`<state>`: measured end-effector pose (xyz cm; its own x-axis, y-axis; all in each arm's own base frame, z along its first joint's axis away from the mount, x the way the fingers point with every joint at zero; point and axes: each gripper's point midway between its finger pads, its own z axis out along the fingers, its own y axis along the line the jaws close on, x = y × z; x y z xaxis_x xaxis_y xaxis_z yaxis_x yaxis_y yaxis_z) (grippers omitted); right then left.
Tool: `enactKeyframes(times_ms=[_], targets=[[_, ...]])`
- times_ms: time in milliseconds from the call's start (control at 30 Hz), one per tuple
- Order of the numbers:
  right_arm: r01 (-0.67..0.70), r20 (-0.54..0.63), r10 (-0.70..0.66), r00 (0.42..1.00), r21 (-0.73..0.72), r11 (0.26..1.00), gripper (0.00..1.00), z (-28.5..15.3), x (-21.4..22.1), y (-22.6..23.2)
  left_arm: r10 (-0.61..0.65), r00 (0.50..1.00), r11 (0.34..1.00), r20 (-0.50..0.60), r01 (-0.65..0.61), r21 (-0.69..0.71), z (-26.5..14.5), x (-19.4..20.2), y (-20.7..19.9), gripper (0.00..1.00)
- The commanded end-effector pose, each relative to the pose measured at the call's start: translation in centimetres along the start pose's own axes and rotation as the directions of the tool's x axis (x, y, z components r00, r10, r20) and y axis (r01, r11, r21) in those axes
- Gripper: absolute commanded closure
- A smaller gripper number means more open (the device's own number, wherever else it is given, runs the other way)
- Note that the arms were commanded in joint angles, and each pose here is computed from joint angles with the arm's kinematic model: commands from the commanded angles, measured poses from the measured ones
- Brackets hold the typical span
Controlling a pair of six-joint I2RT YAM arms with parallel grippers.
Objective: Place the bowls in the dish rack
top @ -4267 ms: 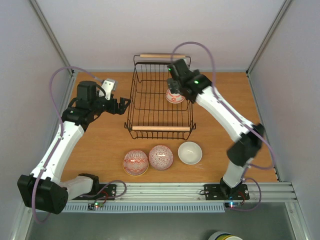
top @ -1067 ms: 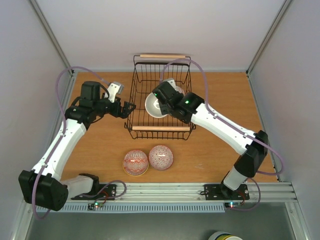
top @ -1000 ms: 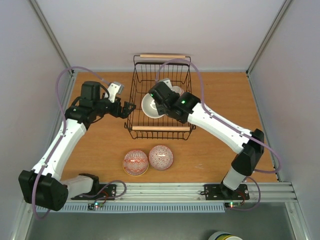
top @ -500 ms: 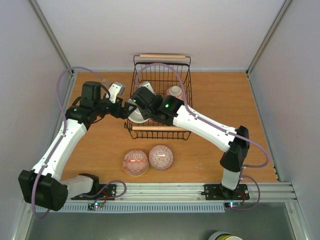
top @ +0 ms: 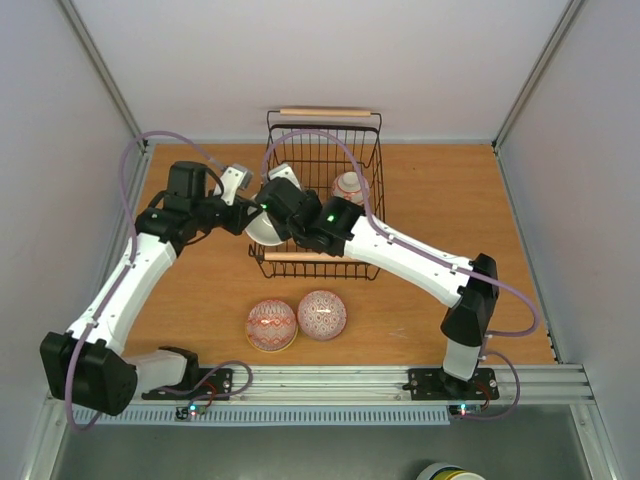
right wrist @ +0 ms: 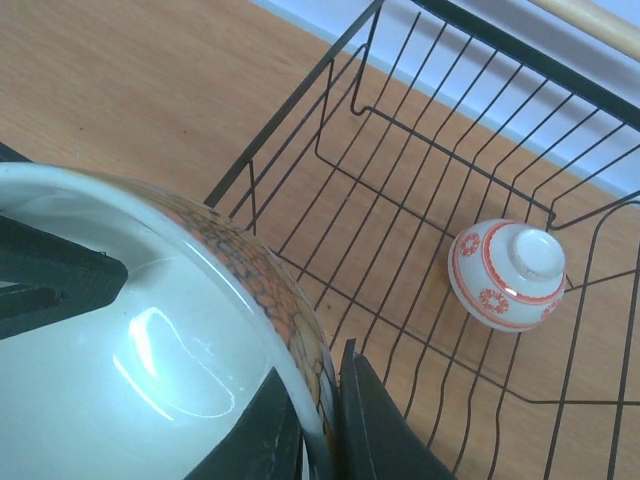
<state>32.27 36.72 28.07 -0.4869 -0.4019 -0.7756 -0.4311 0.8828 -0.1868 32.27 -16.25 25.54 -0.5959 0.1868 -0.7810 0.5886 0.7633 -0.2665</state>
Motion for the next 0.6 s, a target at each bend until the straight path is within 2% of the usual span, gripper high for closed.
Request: enactKeyframes(times_ms=[0, 33, 100, 233, 267, 433, 567], targets=[[-0.050, 0.148, 0.055, 0.988, -0.038, 0.998, 0.90, -3.1, -3.7, -0.8, 0.047, 0.998, 0.994, 0.029, -0.049, 0.096, -0.6, -1.1, -2.2, 1.00], [-0.045, 0.149, 0.051, 0.988, -0.044, 0.998, 0.86, -3.1, -3.4, -0.8, 0.051, 0.998, 0.994, 0.036, -0.054, 0.097, -0.7, -1.1, -2.2, 0.99], [-0.034, 0.171, 0.046, 0.984, -0.070, 0.997, 0.71, -3.6, -3.1, -0.8, 0.063, 0.996, 0.992, 0.057, -0.068, 0.104, -0.7, -1.2, -2.4, 1.00], [-0.017, 0.221, 0.061, 0.973, -0.196, 0.980, 0.24, -5.4, -1.8, -0.2, 0.065, 0.994, 0.985, 0.087, -0.078, 0.151, -1.0, -1.2, -3.2, 0.99], [-0.020, 0.224, 0.072, 0.972, -0.224, 0.974, 0.15, -5.8, -1.2, -0.1, 0.068, 0.993, 0.982, 0.092, -0.083, 0.171, -1.1, -1.2, -3.6, 1.00], [-0.056, 0.208, 0.162, 0.965, -0.438, 0.897, 0.03, -8.1, 0.3, 0.3, 0.092, 0.986, 0.967, 0.141, -0.122, 0.222, -1.9, -1.5, -4.8, 1.00], [-0.090, 0.143, 0.242, 0.960, -0.660, 0.746, 0.01, -9.8, 0.9, 1.4, 0.110, 0.976, 0.956, 0.189, -0.156, 0.247, -2.7, -1.7, -5.5, 1.00]])
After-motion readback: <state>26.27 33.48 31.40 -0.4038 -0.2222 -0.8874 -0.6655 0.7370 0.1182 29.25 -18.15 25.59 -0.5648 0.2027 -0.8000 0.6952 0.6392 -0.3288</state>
